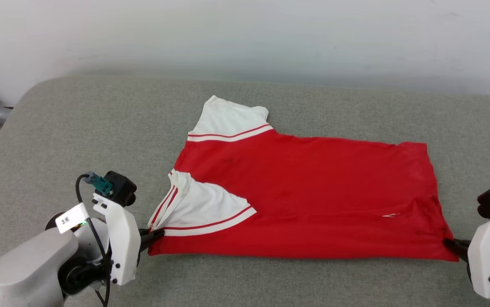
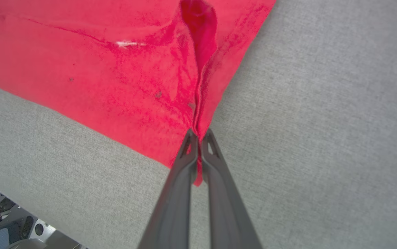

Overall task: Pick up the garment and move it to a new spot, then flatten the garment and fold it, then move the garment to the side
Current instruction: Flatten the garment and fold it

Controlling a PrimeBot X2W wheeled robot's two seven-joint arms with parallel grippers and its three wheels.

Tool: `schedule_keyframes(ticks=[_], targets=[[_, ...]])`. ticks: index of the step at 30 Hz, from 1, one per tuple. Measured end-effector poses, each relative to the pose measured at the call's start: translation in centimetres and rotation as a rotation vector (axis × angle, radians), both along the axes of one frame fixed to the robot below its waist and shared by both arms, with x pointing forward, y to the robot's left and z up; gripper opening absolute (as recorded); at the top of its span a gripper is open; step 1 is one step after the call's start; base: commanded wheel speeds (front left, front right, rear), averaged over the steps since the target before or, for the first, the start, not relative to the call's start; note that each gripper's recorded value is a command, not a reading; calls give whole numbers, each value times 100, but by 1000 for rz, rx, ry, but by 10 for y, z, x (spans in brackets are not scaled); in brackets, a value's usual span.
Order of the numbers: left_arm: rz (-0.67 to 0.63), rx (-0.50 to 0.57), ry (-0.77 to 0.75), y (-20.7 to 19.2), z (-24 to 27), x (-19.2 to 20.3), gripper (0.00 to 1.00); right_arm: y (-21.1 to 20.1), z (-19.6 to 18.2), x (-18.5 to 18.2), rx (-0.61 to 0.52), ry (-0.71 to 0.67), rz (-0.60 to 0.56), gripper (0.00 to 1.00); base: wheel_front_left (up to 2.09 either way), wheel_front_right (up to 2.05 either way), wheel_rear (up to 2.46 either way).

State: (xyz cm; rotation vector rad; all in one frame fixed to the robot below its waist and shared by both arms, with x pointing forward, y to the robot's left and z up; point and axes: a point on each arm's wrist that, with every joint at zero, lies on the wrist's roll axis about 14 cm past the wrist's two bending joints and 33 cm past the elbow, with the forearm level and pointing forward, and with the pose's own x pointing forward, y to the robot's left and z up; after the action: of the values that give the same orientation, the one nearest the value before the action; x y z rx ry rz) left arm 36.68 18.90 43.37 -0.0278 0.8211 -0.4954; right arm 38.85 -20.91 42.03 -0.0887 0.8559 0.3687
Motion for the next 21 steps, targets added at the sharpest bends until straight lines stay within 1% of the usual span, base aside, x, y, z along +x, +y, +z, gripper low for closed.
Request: schedule_keyframes(ticks=[4, 7, 14, 21], targets=[[-4, -2, -8, 2, 7, -13, 0, -7, 14, -11, 7, -33, -6, 0, 0, 0, 0], [-20, -6, 18, -3, 4, -28, 0, -11, 13, -27, 14, -20, -13, 0, 0, 0, 0], [-20, -10, 119, -9, -21, -64, 0, -19, -9, -63, 29, 75, -52, 0, 0, 0, 0], [19, 8, 176, -4, -43, -75, 0, -27, -44, -88, 21, 190, -115, 0, 0, 0, 0]])
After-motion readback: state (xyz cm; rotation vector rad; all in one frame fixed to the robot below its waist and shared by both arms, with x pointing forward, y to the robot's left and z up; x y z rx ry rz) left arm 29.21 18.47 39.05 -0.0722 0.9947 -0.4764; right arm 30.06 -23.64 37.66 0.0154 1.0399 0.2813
